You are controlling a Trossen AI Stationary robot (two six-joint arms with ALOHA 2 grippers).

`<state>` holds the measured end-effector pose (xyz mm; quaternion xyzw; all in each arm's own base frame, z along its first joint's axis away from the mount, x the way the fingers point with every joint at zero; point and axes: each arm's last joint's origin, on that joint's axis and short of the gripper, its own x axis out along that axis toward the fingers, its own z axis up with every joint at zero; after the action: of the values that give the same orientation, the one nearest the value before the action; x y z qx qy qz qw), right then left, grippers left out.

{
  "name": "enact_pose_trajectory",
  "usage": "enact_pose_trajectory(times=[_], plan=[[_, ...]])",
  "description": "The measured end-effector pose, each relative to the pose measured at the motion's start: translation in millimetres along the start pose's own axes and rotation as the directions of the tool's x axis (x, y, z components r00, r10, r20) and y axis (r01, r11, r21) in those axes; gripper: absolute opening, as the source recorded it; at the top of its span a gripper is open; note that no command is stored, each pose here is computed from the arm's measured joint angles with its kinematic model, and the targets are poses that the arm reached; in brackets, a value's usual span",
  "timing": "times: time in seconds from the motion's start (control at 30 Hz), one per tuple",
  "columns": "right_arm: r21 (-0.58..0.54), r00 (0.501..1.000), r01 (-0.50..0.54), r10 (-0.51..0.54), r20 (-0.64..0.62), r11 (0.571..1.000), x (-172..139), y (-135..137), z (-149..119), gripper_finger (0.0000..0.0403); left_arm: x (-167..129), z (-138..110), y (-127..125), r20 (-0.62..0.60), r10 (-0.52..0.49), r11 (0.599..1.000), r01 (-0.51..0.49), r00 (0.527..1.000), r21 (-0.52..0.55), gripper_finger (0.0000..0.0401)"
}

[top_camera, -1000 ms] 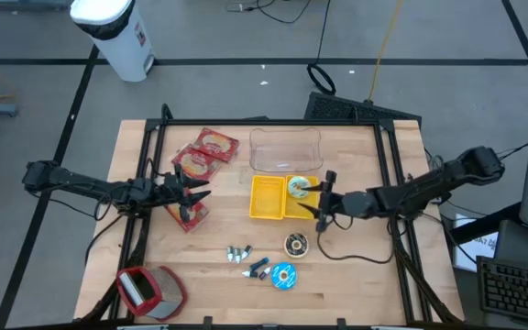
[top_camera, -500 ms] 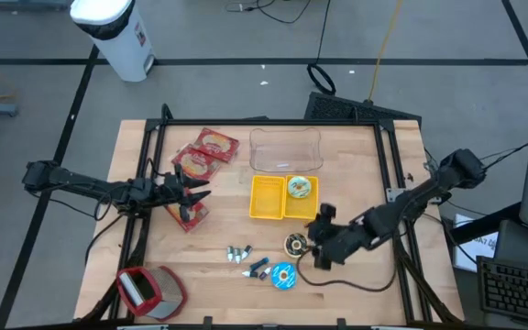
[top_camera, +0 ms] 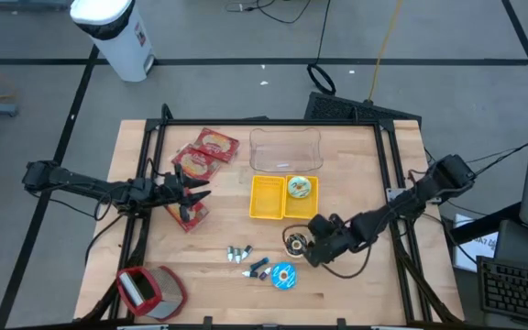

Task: Pick & Place Food Item
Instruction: Put the black donut into the right yellow bin

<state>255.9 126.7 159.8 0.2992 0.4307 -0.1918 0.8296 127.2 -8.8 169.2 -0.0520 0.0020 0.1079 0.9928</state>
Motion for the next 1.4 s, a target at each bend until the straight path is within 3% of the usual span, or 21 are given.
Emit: enact_pose_trajectory(times=[0.27, 0.5, 0.77, 1.07, 1.4], plan=[[0.082, 0.992, -0.116, 0.112, 0.056, 0.990, 16.2, -17.3, -3.5, 0.0226, 0.0, 0.0, 0.0, 0.000, 0.000, 1.000, 0.000, 1.000, 0.000, 0.0152], [0.109, 0.994, -0.103, 0.100, 0.034, 0.989, 19.9, -25.9, -7.3, 0.0226, 0.0, -0.1, 0.0, -0.001, 0.000, 1.000, 0.000, 1.000, 0.000, 0.0152], [0.113, 0.985, -0.170, 0.164, 0.059, 0.979, 18.0, -18.7, -7.5, 0.0226, 0.0, 0.0, 0.0, 0.000, 0.000, 1.000, 0.000, 1.000, 0.000, 0.0152], [0.106, 0.988, -0.149, 0.144, 0.054, 0.983, 36.1, -18.9, -13.7, 0.0226, 0.0, -0.1, 0.0, -0.001, 0.000, 1.000, 0.000, 1.000, 0.000, 0.0152], [0.090, 0.983, -0.179, 0.174, 0.060, 0.980, 34.0, -16.7, -12.0, 0.0223, 0.0, -0.1, 0.0, -0.001, 0.000, 1.000, 0.000, 1.000, 0.000, 0.0152]])
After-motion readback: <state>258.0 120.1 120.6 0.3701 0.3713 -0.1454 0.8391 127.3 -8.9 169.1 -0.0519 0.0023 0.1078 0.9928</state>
